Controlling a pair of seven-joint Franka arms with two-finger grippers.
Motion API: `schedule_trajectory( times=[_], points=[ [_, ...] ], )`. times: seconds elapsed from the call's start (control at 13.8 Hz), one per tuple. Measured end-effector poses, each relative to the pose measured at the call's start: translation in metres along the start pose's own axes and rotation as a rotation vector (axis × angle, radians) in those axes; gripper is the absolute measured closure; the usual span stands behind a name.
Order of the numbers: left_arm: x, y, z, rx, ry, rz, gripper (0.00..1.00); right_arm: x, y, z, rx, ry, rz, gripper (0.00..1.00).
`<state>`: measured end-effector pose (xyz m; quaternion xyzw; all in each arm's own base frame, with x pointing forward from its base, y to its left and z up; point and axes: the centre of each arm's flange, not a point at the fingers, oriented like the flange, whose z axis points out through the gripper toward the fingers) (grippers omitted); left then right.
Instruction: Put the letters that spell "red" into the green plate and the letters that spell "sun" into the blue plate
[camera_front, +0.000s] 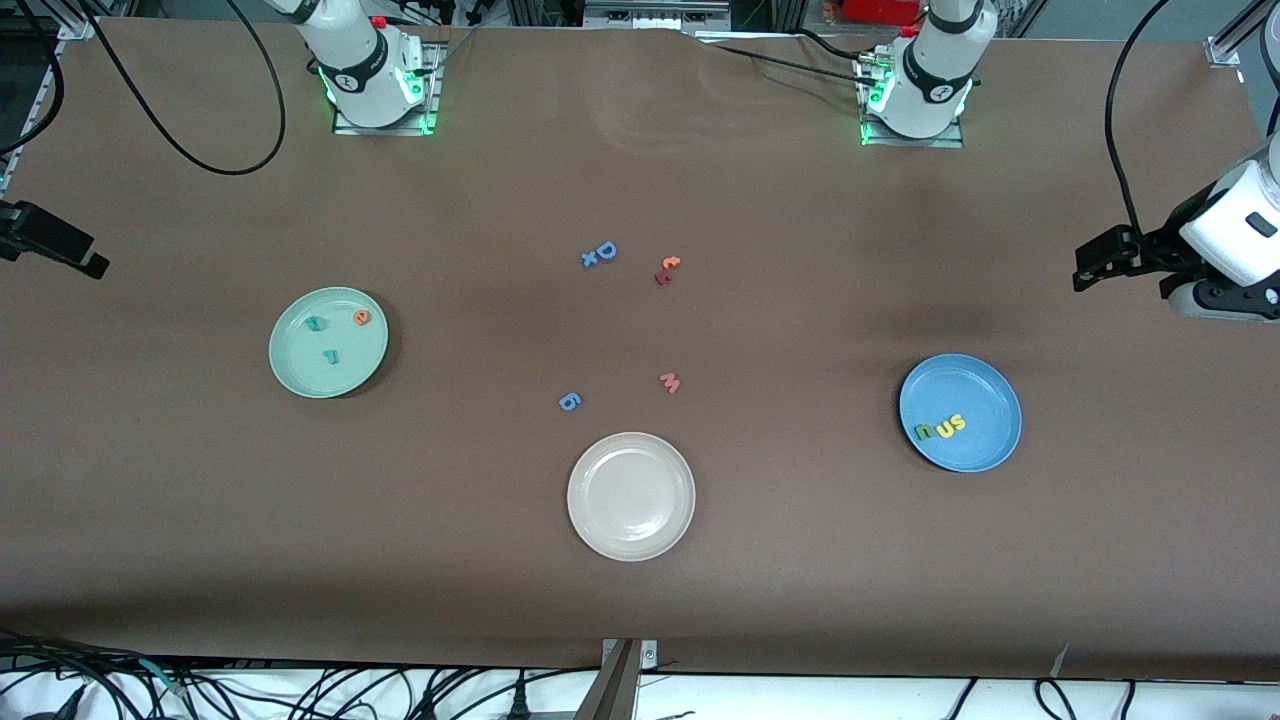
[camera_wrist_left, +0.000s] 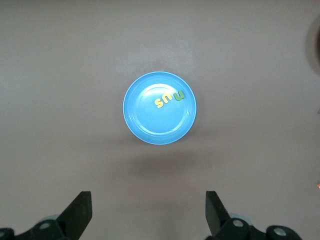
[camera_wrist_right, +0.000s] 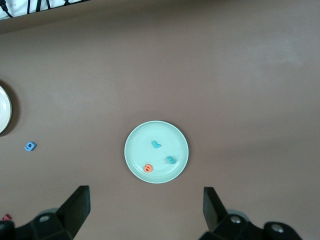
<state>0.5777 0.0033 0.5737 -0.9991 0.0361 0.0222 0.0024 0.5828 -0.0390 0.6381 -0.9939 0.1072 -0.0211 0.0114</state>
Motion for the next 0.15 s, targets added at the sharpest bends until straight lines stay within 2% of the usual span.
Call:
schedule_trajectory(
  times=[0.15],
  points=[
    [-0.0002,0.0001,0.0002,0.0,-0.002,0.0,0.0,0.0,0.0,0.0,0.0,0.0,0.0,0.0]
  ],
)
